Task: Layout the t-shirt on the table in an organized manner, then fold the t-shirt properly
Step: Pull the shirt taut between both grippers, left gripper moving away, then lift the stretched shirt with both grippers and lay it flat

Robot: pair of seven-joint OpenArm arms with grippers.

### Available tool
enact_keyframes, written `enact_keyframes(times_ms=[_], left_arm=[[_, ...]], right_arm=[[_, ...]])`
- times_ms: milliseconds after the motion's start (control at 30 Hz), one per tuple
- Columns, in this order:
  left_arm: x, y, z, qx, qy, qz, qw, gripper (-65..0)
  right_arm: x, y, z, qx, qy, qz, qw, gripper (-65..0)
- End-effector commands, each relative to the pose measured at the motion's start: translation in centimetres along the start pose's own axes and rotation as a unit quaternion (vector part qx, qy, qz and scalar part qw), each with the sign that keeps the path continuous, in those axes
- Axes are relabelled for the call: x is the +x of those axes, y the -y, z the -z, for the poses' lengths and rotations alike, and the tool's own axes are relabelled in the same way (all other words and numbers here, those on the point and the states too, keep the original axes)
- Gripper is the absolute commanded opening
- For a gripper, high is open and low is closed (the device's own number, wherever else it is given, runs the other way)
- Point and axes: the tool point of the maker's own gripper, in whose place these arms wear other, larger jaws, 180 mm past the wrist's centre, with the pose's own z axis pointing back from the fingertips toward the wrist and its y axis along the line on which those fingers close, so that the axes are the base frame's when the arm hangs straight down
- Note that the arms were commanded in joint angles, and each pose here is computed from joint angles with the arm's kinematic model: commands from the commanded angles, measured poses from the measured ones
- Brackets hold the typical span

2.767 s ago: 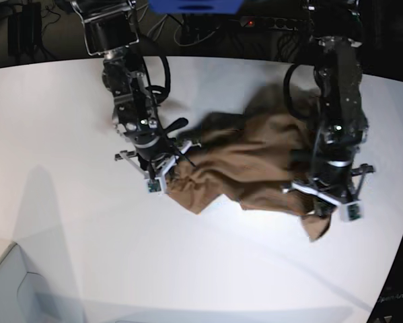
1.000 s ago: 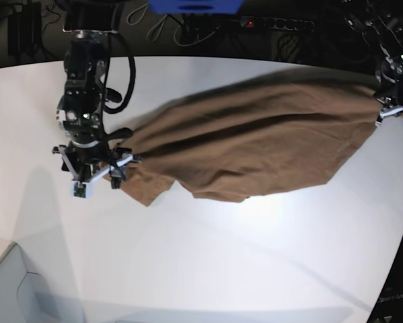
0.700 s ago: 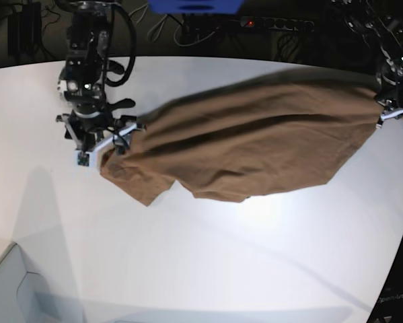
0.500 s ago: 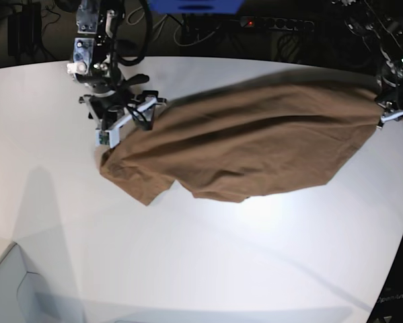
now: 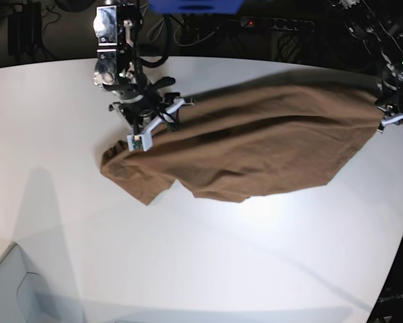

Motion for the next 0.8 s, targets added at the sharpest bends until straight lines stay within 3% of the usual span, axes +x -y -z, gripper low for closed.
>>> enact_keyframes(times_ms=[0, 67, 300, 500, 767], left_arm=[[3.4, 1.4, -0.5, -0.02, 0.053, 0.007, 0.998, -65.0], [4.8, 2.4, -1.0, -0.031, 0.073, 0.009, 0.997, -65.0], [12.3, 7.3, -2.7, -0.089, 0.172, 0.002, 0.981, -65.0], [15.5, 9.7, -3.1, -0.115, 0.208, -0.014, 0.971, -65.0], [15.9, 15.8, -3.5, -0.181, 0.21, 0.007, 0.961, -65.0]], right_arm=[[2.2, -0.5, -0.5, 0.007, 0.032, -0.003, 0.9994, -53.4], [4.3, -0.7, -1.3, 0.007, 0.062, -0.009, 0.998, -65.0], [12.1, -1.0, -4.9, 0.002, 0.171, -0.042, 0.9843, -62.2], [17.2, -1.1, -6.0, 0.0, 0.226, -0.069, 0.9717, -62.2], [23.4, -1.4, -3.4, 0.004, 0.23, -0.083, 0.9696, -61.7]])
